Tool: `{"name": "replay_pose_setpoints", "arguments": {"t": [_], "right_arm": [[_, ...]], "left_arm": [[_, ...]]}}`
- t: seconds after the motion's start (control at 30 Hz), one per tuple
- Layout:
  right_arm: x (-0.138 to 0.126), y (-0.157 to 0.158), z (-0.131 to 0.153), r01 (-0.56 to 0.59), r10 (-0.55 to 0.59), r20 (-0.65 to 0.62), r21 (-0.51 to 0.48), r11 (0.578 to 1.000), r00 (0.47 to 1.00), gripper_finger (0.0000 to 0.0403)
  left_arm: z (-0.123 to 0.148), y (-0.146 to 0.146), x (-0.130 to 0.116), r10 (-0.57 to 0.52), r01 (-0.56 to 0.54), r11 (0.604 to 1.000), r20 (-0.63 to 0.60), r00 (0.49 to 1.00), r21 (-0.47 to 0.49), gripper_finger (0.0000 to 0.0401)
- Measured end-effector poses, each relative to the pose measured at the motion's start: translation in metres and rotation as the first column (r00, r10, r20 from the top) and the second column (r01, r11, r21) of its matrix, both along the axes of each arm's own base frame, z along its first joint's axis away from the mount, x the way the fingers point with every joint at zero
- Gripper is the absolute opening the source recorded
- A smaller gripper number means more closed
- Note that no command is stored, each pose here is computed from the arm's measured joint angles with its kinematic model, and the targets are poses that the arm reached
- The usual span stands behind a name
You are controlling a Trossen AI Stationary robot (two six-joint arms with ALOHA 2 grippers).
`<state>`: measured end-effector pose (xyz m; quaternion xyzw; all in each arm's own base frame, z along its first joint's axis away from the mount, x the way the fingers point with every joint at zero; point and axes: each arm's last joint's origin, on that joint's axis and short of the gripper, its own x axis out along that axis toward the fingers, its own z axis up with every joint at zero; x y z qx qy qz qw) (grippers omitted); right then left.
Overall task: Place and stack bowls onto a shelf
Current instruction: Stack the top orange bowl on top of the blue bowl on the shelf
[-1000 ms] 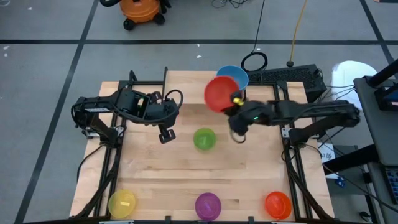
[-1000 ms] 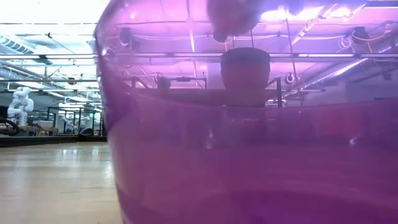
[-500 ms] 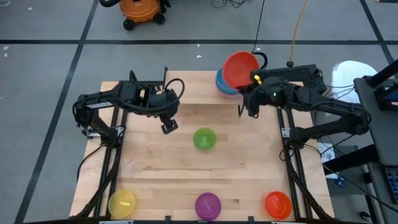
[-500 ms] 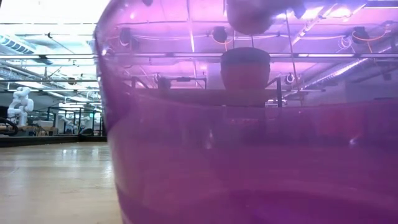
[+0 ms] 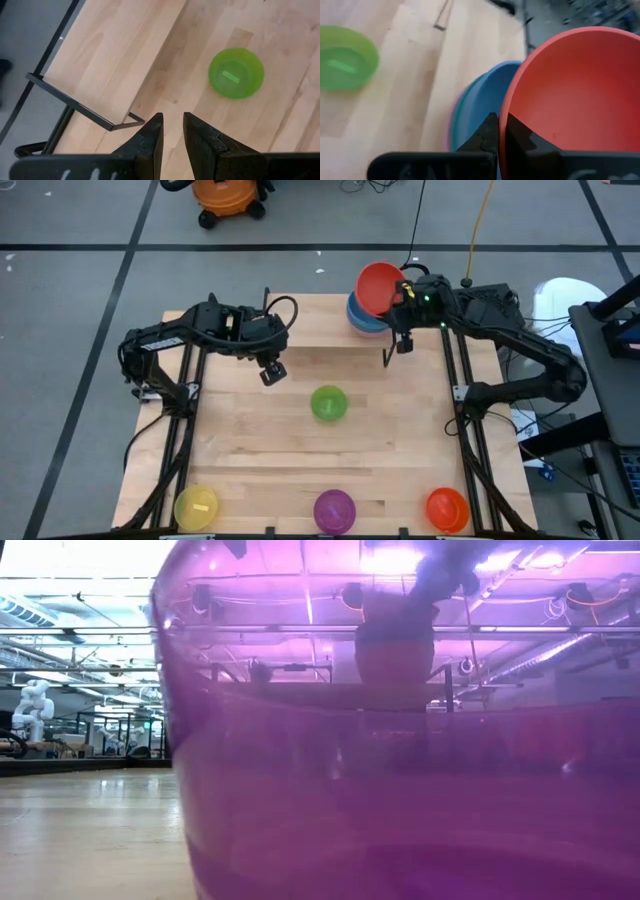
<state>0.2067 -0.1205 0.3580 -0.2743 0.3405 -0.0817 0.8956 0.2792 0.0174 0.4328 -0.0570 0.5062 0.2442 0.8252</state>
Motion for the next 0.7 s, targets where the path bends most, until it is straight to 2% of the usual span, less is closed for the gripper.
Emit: {"name": "replay_pose_setpoints", "arguments": {"t": [0.17, 0.53, 0.7], "right_arm": [[0.001, -0.007, -0.012, -0.024, 0.029, -0.049, 0.108, 0.994, 0.998, 0.0000], [0.007, -0.018, -0.023, -0.026, 0.039, -0.075, 0.172, 0.985, 0.996, 0.0001], [0.007, -0.018, -0.023, 0.025, -0.012, -0.057, 0.228, 0.973, 0.998, 0.0025]], "left_arm": [[0.000, 0.002, 0.000, 0.004, -0.004, 1.000, -0.002, 1.000, 0.002, 0.0081], [0.000, 0.004, 0.000, -0.011, 0.011, 1.000, -0.010, 1.000, 0.010, 0.0081], [0.000, 0.004, 0.000, -0.012, 0.012, 1.000, -0.011, 1.000, 0.009, 0.0081]]}}
